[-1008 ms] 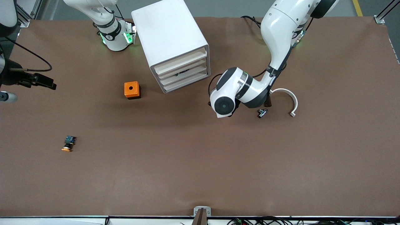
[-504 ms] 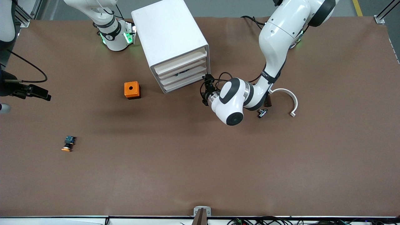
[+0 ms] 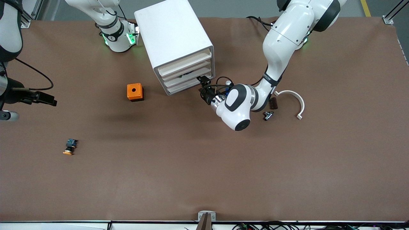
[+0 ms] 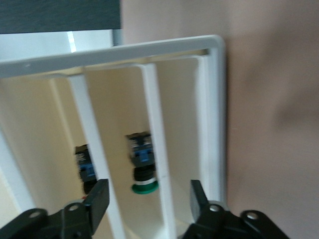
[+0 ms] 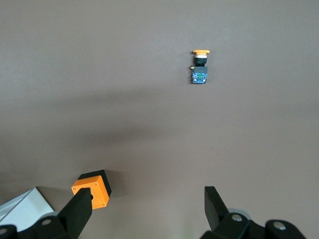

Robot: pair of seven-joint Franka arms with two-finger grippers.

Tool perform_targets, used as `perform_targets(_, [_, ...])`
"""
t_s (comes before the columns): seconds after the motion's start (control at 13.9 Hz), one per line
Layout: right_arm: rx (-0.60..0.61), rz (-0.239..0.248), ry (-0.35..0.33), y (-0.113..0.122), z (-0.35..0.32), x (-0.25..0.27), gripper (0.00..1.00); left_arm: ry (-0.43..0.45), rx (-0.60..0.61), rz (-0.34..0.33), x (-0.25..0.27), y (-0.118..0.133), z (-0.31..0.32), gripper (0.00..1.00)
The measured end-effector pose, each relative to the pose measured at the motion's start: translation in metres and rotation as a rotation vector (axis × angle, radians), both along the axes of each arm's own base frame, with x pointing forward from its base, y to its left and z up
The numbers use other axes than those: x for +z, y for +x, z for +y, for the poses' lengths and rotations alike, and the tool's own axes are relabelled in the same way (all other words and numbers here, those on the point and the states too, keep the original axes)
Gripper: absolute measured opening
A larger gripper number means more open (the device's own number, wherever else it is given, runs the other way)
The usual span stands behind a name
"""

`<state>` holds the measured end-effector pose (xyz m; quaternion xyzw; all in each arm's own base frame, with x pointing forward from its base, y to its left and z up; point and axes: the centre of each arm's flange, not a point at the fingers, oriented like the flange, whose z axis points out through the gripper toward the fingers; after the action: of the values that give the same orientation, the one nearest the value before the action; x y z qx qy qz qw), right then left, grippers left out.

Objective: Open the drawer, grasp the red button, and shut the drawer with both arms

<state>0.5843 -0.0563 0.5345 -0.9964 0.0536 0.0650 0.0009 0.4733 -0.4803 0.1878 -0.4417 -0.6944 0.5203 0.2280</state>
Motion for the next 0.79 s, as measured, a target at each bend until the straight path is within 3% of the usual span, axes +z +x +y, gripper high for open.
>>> perform_targets(0.22, [-0.03,0.01,-0.007,0.0,0.016,0.0,1.0,-0.03,-0.003,0.082,-0.005,-0.009,-0.003,0.69])
perform_targets(0.79, [-0.171,0.026,-0.031,0.0,0.04,-0.001,1.0,-0.055,-0.056,0.177,-0.014,-0.038,-0.02,0.57])
